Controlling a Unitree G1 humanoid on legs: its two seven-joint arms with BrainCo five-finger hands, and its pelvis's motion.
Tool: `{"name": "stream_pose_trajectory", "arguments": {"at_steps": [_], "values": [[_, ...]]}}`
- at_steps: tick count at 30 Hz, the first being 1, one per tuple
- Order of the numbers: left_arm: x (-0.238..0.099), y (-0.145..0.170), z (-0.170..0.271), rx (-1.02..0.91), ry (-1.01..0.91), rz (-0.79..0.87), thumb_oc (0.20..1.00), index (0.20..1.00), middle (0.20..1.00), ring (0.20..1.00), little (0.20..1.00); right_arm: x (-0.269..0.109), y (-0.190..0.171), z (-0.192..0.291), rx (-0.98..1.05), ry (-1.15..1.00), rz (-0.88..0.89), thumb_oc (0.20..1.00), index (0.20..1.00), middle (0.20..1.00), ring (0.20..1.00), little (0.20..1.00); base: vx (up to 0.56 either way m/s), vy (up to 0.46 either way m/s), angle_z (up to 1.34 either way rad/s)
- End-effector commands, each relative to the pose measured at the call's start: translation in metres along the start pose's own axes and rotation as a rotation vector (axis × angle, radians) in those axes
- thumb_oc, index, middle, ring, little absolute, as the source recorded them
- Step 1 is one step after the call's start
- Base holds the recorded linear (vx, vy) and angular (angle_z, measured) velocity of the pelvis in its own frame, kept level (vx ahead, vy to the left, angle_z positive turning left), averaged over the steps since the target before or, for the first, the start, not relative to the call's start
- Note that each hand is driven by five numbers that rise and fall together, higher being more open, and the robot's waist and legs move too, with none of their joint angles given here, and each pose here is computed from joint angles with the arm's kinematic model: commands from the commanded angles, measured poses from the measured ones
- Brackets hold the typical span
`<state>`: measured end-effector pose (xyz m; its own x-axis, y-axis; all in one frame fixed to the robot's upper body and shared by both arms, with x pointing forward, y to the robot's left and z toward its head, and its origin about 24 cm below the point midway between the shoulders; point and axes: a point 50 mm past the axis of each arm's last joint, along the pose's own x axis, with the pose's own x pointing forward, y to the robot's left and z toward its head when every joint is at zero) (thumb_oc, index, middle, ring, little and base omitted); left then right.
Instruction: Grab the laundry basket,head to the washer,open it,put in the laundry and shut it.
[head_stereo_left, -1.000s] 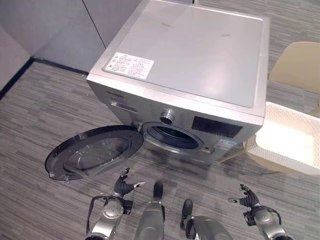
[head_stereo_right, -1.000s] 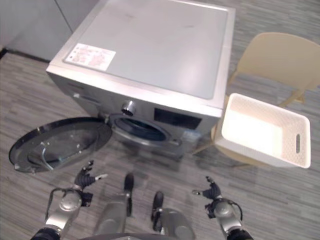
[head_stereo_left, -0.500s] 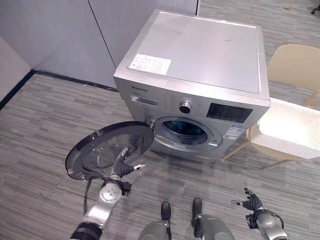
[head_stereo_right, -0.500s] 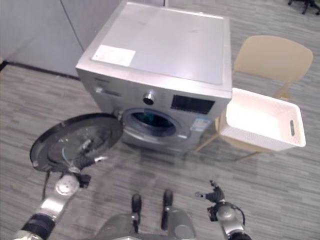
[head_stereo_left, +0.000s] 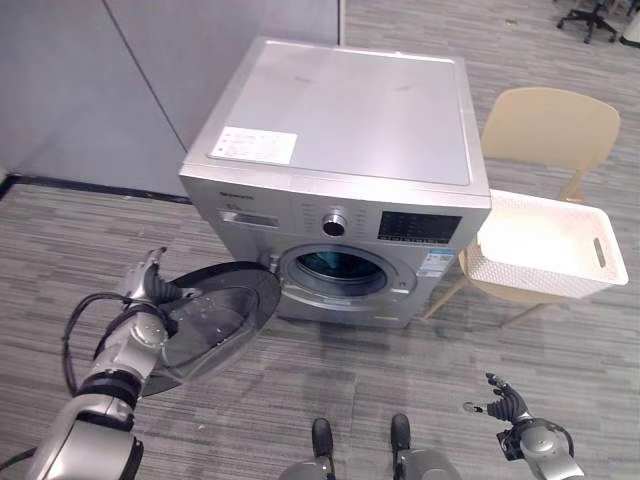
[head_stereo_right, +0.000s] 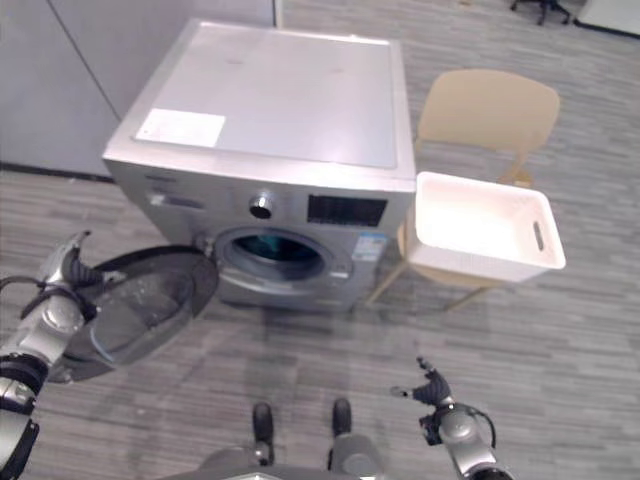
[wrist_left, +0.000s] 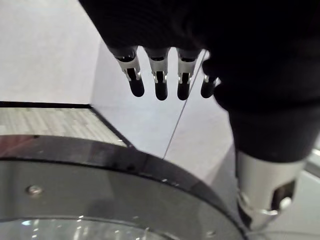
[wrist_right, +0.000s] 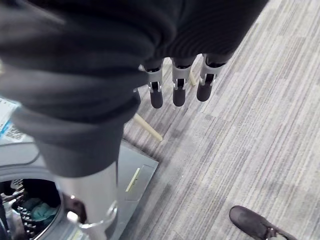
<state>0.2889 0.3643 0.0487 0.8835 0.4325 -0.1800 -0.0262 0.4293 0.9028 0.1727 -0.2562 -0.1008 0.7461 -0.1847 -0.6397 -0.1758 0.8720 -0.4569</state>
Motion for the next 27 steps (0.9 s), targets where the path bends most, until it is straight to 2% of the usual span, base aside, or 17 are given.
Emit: {"name": "stream_pose_trajectory", "arguments": {"at_steps": [1, 4, 6, 7, 8, 12, 14, 15, 18, 21, 23, 24, 27], "values": [[0.007, 0.024, 0.002, 0.048, 0.004, 0.060, 1.000, 1.000, 1.000, 1.000, 1.000, 0.002, -0.004, 0.009, -0.025, -0.045, -0.001, 1.000, 1.000, 1.000, 1.000, 1.000, -0.04, 0.012, -0.17], [0.002, 0.014, -0.024, 0.092, 0.127, 0.003, 1.000, 1.000, 1.000, 1.000, 1.000, 0.006, -0.005, 0.012, -0.045, -0.039, 0.006, 1.000, 1.000, 1.000, 1.000, 1.000, -0.05, -0.020, -0.11], [-0.001, 0.001, -0.022, 0.033, 0.120, -0.013, 1.000, 1.000, 1.000, 1.000, 1.000, 0.007, -0.004, 0.012, -0.043, -0.034, 0.003, 1.000, 1.000, 1.000, 1.000, 1.000, -0.04, -0.064, -0.14], [-0.022, -0.052, -0.015, -0.166, 0.077, -0.096, 1.000, 1.000, 1.000, 1.000, 1.000, 0.009, 0.001, 0.016, -0.032, -0.030, -0.002, 1.000, 1.000, 1.000, 1.000, 1.000, -0.03, -0.061, -0.11], [-0.023, -0.052, -0.016, -0.166, 0.078, -0.096, 1.000, 1.000, 1.000, 1.000, 1.000, 0.009, 0.000, 0.016, -0.033, -0.030, -0.001, 1.000, 1.000, 1.000, 1.000, 1.000, -0.03, -0.055, -0.11], [-0.066, -0.114, -0.002, -0.388, 0.039, -0.229, 1.000, 1.000, 1.000, 1.000, 1.000, 0.008, 0.005, 0.017, -0.002, -0.030, -0.007, 1.000, 1.000, 1.000, 1.000, 1.000, 0.01, -0.039, 0.02], [-0.076, -0.124, 0.004, -0.428, 0.020, -0.268, 1.000, 1.000, 1.000, 1.000, 1.000, 0.008, 0.005, 0.018, 0.002, -0.033, -0.010, 1.000, 1.000, 1.000, 1.000, 1.000, 0.02, -0.081, 0.06], [-0.109, -0.158, 0.023, -0.583, -0.014, -0.439, 1.000, 1.000, 1.000, 1.000, 1.000, 0.008, 0.009, 0.021, 0.012, -0.036, -0.005, 1.000, 1.000, 1.000, 1.000, 1.000, 0.02, -0.120, 0.12], [-0.113, -0.164, 0.030, -0.599, -0.036, -0.482, 1.000, 1.000, 1.000, 1.000, 1.000, 0.008, 0.011, 0.022, 0.017, -0.036, -0.003, 1.000, 1.000, 1.000, 1.000, 1.000, 0.01, -0.091, 0.14], [-0.125, -0.168, 0.073, -0.643, -0.214, -0.592, 1.000, 1.000, 1.000, 1.000, 1.000, 0.006, 0.017, 0.023, 0.014, -0.052, 0.015, 1.000, 1.000, 1.000, 1.000, 1.000, 0.00, -0.147, 0.11], [-0.121, -0.160, 0.107, -0.692, -0.328, -0.586, 1.000, 1.000, 1.000, 1.000, 1.000, 0.004, 0.021, 0.018, 0.018, -0.038, 0.016, 1.000, 1.000, 1.000, 1.000, 1.000, -0.03, -0.132, -0.06], [-0.121, -0.160, 0.107, -0.692, -0.328, -0.586, 1.000, 1.000, 1.000, 1.000, 1.000, 0.004, 0.020, 0.018, 0.018, -0.038, 0.016, 1.000, 1.000, 1.000, 1.000, 1.000, -0.04, -0.080, -0.07], [-0.110, -0.148, 0.147, -0.660, -0.461, -0.538, 1.000, 1.000, 1.000, 1.000, 1.000, 0.002, 0.021, 0.010, 0.008, -0.015, 0.008, 1.000, 1.000, 1.000, 1.000, 1.000, -0.05, -0.035, -0.13]]}}
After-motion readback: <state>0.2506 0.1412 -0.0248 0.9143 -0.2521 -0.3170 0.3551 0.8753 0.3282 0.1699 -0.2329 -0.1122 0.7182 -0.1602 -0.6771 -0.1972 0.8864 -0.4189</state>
